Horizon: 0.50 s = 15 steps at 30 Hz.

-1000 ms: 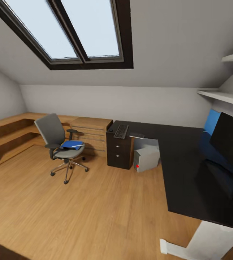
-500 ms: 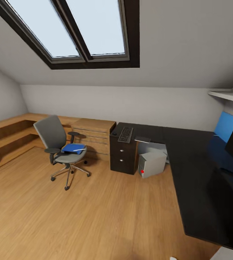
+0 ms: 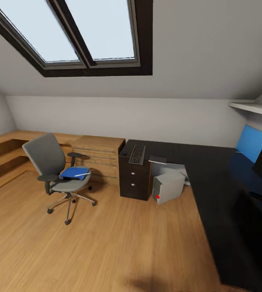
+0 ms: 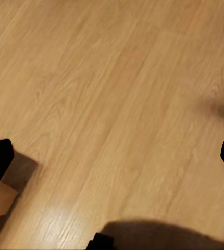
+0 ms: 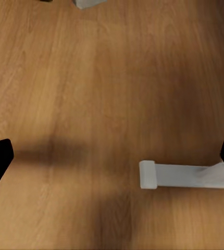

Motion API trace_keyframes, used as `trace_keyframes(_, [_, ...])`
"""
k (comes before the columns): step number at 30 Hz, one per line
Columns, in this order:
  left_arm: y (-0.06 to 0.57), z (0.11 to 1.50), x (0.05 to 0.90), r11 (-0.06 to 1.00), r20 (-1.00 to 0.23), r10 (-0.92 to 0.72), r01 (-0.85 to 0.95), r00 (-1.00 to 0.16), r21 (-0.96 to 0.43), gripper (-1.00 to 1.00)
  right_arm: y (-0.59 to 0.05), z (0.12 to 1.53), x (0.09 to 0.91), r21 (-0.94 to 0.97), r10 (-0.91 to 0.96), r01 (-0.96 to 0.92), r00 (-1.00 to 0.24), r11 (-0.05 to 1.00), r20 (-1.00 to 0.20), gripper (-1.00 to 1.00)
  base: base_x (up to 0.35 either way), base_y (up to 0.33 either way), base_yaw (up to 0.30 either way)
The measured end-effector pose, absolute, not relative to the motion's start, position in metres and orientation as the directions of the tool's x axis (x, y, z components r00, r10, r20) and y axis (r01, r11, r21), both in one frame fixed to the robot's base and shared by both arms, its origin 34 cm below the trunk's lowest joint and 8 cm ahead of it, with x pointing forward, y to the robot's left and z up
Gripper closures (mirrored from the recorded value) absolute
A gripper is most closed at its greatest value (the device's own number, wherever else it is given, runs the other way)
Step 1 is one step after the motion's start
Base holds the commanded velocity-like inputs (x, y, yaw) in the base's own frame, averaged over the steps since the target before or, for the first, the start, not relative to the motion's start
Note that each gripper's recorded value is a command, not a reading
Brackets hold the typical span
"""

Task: In the bedroom, organize the workspace by keeping the computer under the desk, ensuring the monitor is on the desk, placing the keyboard on the desk next to the monitor, placing the mouse on the desk next to the keyboard, moving the folder from the swivel chair onto the desk next to the mouse, stacking the notebook on top of the folder with the pen on top of the notebook, and positioning the swivel chair next to the desk.

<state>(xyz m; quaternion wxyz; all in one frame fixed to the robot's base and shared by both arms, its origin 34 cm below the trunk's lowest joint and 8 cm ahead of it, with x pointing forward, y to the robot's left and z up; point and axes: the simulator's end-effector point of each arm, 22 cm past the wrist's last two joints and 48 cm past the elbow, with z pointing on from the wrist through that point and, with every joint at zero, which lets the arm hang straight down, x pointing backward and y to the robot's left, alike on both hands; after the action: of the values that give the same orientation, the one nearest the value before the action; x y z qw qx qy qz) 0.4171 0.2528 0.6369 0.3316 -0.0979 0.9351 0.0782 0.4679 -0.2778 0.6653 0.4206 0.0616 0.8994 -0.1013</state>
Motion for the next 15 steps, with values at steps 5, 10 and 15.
trace_keyframes(5, [0.2543,0.6432,0.4241,0.966,-0.669,-0.135,-0.247,-0.730,0.074,-1.00,-0.2755,0.6654,0.4685,-0.131,0.019,0.187,-0.638,0.974,-0.770,-1.00,0.056,0.022,-0.260])
trace_keyframes(10, [0.2547,0.6453,0.4259,0.965,-0.679,-0.137,-0.251,-0.721,0.071,-1.00,-0.2750,0.6657,0.4684,-0.130,0.018,0.185,-0.638,0.974,-0.770,-1.00,0.261,0.076,-0.256])
trace_keyframes(15, [0.2547,0.6456,0.4262,0.965,-0.681,-0.138,-0.252,-0.720,0.071,-1.00,-0.2741,0.6657,0.4684,-0.130,0.018,0.184,-0.638,0.974,-0.770,-1.00,0.310,0.111,-0.243])
